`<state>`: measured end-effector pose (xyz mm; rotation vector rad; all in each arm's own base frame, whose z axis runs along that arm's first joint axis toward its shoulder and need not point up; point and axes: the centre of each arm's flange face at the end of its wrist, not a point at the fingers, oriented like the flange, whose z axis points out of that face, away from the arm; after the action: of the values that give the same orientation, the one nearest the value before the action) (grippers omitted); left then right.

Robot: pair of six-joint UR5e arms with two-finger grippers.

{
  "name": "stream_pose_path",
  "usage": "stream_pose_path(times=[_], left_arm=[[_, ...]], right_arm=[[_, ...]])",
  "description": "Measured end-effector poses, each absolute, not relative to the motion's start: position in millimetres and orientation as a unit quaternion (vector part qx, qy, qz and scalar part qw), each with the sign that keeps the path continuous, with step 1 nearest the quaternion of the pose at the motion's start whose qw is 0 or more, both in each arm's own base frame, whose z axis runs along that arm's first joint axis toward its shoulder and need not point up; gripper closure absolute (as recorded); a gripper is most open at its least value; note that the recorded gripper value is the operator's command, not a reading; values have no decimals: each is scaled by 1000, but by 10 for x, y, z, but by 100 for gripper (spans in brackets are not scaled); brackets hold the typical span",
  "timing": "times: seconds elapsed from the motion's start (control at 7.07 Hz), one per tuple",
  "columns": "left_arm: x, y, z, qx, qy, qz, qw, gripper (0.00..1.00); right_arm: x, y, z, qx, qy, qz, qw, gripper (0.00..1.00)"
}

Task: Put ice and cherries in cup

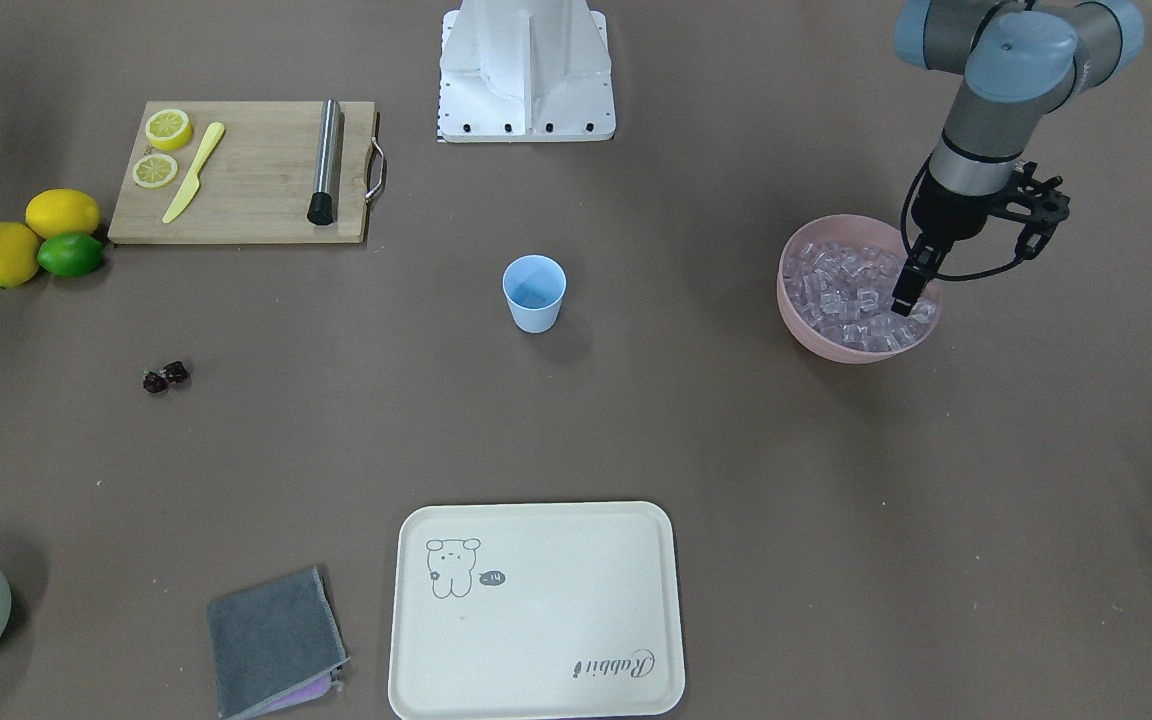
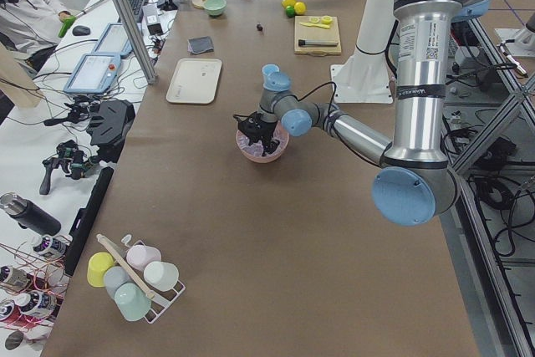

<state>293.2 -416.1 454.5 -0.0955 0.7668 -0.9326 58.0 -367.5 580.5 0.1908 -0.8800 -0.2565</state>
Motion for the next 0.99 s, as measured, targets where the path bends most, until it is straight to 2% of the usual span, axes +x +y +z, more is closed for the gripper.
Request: stream_pose_path(times=[0.42,0.99], left_arm=[[2814,-4099,4684,-48,369,-450,812,28],[2699,-4261,4556,-56,383,-498,776,28]], right_arm=[[588,-3669,5746,97,-423,-124,892,0],[641,-3573,5651,106,-421,-120,893,0]])
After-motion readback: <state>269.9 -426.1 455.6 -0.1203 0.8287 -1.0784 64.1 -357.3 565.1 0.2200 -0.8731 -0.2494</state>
